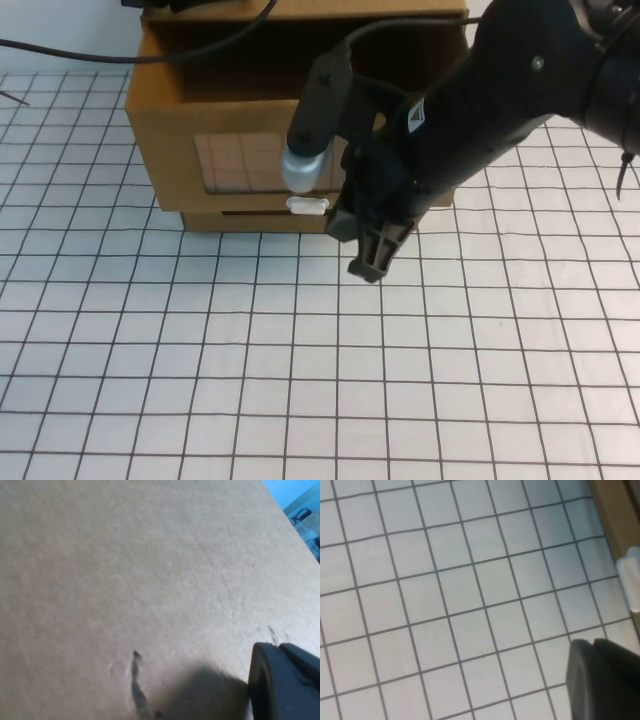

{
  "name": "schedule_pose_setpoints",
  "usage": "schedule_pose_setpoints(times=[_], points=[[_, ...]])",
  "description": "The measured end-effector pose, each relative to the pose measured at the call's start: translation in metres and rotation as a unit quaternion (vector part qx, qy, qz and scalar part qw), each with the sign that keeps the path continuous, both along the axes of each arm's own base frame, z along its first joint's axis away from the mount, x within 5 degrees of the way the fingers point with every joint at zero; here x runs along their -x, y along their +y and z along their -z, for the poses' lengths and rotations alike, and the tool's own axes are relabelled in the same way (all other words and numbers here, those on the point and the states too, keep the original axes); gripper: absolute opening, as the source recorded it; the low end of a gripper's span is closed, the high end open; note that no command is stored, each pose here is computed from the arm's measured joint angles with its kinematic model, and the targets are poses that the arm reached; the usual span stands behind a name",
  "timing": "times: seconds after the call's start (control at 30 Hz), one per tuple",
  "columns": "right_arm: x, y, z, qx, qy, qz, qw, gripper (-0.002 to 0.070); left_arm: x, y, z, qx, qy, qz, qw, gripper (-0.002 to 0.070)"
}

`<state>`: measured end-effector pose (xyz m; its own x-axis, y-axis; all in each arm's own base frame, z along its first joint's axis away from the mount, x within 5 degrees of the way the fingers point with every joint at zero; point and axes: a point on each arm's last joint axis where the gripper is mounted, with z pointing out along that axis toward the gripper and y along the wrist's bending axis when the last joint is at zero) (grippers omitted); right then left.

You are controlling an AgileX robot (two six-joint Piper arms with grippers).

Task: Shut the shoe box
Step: Close the shoe box with your right arm

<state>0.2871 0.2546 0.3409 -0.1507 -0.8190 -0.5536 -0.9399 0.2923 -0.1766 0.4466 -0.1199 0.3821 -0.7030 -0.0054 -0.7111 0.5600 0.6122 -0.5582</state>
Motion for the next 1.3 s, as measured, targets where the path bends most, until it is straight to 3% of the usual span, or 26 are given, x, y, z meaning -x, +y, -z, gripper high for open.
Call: schedule_pose_setpoints(times=[0.3,0.63,0.8,1.3], points=[[-0.001,-0.002,0.031,0.006,0.000,0.016,1.000,-0.0013,0.000,0.002,0.000,0.001,0.002,0.001,1.000,-0.0004],[-0.034,0.009,0.059,-0.005,-0.074,0.067,0.995,-0.0014,0.000,0.003,0.001,0.003,0.006,0.002,1.000,-0.0004],[-0.047,0.010,0.077,-0.001,-0.073,0.075,0.994,-0.0014,0.000,0.003,0.001,0.004,0.006,0.002,1.000,-0.0004],[-0.098,-0.001,0.045,-0.092,-0.107,0.146,0.979,-0.0014,0.000,0.002,0.001,0.006,0.008,0.006,1.000,-0.0004]])
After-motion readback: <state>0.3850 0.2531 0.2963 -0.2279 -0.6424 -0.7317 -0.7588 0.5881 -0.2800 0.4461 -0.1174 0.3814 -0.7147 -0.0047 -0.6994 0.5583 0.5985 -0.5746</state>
